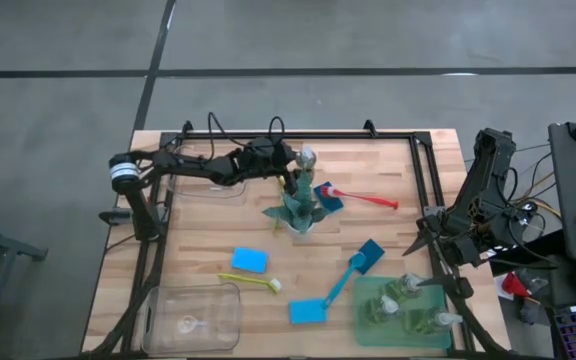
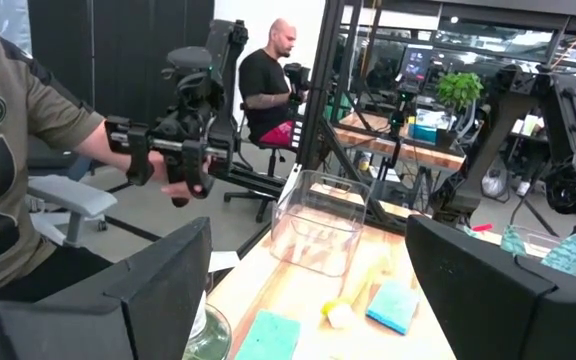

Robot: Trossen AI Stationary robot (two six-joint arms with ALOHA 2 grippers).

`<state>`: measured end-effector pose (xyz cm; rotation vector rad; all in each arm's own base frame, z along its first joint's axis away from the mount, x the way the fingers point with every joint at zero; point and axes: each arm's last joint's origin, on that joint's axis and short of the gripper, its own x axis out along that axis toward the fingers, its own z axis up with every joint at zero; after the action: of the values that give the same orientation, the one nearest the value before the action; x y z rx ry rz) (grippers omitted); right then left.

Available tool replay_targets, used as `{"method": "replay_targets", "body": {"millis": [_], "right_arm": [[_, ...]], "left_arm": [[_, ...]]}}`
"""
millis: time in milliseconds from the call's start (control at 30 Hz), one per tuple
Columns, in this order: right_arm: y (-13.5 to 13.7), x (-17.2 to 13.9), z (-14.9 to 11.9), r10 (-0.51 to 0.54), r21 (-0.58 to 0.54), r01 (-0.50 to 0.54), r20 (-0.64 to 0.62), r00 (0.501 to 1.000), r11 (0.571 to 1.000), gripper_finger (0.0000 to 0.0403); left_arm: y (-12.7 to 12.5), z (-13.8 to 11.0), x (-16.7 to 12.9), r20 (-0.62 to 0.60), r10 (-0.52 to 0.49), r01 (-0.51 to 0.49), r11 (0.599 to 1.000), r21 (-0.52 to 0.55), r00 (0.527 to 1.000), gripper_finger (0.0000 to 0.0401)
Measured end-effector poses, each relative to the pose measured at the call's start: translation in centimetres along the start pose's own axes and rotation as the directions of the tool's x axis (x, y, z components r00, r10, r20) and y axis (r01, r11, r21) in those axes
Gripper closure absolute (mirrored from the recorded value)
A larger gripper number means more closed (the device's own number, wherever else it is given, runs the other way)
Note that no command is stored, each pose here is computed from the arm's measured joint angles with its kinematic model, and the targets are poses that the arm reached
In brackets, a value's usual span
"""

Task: Pick & Place Kitchen Sink Supplies
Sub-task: Put the yellow dish soap into the green bin

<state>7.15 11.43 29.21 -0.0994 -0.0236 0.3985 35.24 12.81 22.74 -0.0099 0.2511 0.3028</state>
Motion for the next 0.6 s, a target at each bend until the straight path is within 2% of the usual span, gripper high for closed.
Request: {"method": "replay_targets", "body": {"millis": [333, 600], "right_arm": [[0.0, 0.0, 0.1, 0.0, -0.002, 0.0, 0.002, 1.0, 1.0, 0.0076], [0.0, 0.0, 0.1, 0.0, -0.001, 0.0, 0.001, 1.0, 1.0, 0.0076]], "left_arm": [[0.3, 4.5, -2.8, 0.154, 0.014, -0.017, 1.0, 0.016, 0.988, 0.0183], [0.0, 9.1, -7.2, 0.32, 0.012, -0.02, 1.0, 0.021, 0.947, 0.0183]]}}
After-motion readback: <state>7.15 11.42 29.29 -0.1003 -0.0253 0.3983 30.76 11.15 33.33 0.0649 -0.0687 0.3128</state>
